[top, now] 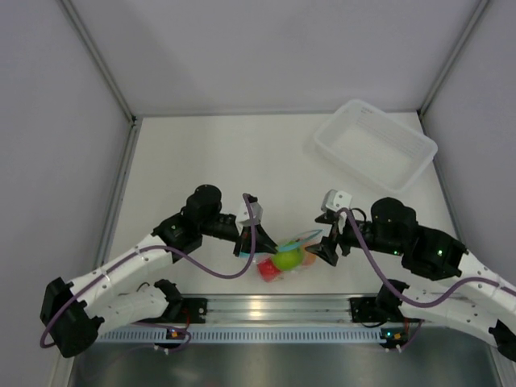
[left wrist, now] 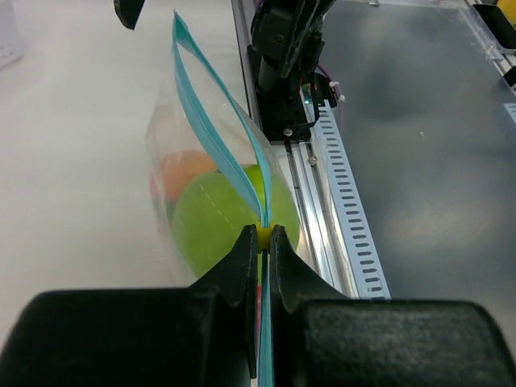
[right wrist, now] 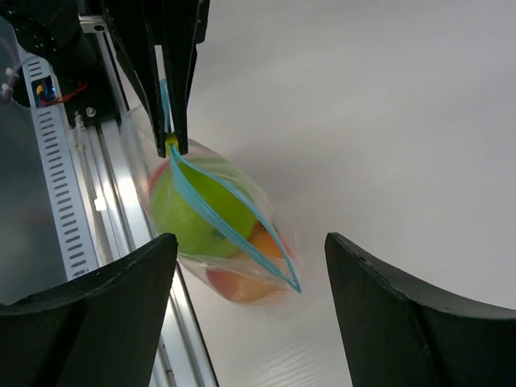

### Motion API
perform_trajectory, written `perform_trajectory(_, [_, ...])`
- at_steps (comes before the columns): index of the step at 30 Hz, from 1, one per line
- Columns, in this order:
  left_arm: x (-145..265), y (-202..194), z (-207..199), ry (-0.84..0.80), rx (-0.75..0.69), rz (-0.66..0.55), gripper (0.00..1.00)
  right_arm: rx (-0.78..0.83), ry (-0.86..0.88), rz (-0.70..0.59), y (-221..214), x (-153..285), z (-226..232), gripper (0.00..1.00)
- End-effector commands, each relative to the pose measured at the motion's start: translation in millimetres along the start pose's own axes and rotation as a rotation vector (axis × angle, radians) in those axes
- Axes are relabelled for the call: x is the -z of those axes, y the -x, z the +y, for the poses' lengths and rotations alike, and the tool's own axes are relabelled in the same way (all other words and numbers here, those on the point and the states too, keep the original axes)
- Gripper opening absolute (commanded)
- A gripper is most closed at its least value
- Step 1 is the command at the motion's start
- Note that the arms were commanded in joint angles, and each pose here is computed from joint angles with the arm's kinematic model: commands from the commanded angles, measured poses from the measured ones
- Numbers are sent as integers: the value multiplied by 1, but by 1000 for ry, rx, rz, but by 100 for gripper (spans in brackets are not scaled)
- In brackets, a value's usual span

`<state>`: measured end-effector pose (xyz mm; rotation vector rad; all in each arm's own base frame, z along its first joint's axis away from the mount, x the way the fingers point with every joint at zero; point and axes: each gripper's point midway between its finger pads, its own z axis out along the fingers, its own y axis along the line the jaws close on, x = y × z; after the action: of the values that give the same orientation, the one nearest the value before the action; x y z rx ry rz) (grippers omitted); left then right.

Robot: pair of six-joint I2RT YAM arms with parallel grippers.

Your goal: Open the zip-top bag and remove the fake food

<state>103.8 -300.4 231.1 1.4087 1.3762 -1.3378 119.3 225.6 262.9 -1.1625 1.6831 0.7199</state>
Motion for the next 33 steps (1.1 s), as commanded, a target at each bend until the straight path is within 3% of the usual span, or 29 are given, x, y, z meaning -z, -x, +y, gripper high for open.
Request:
perform_trajectory(1, [4,22,-13,-81,-88,-19,0,72,13,-170,35,14,4,76])
perform_trajectory(5, [4,23,-16,-104,-95,-18,0,69,20,-132,28,3,3,80])
perform_trajectory(7, [3,22,-15,-110,-91,-12,0,51,2,-113,27,-2,-1,99])
perform_trajectory(12, [-1,22,-9,-113,-70,9,0,47,-15,-167,36,4,-2,99])
perform_trajectory(18, [0,33,-10,-107,-81,-6,0,28,356,-27,0,-5,60,97])
perform_trajectory(24, [3,39,-20,-137,-106,-23,0,-22,246,6,-6,-24,41,91])
perform_trajectory(27, [4,40,-19,-126,-113,-25,0,2,244,-59,8,-20,40,81])
perform_trajectory(30, [4,41,-14,-99,-113,-22,0,22,259,-104,17,-12,44,63])
perform_trajectory(32, [4,41,-9,-68,-111,-19,0,29,275,-106,17,-10,46,44])
perform_trajectory(33, [4,42,-7,-54,-114,-20,0,31,276,-97,15,-9,47,29])
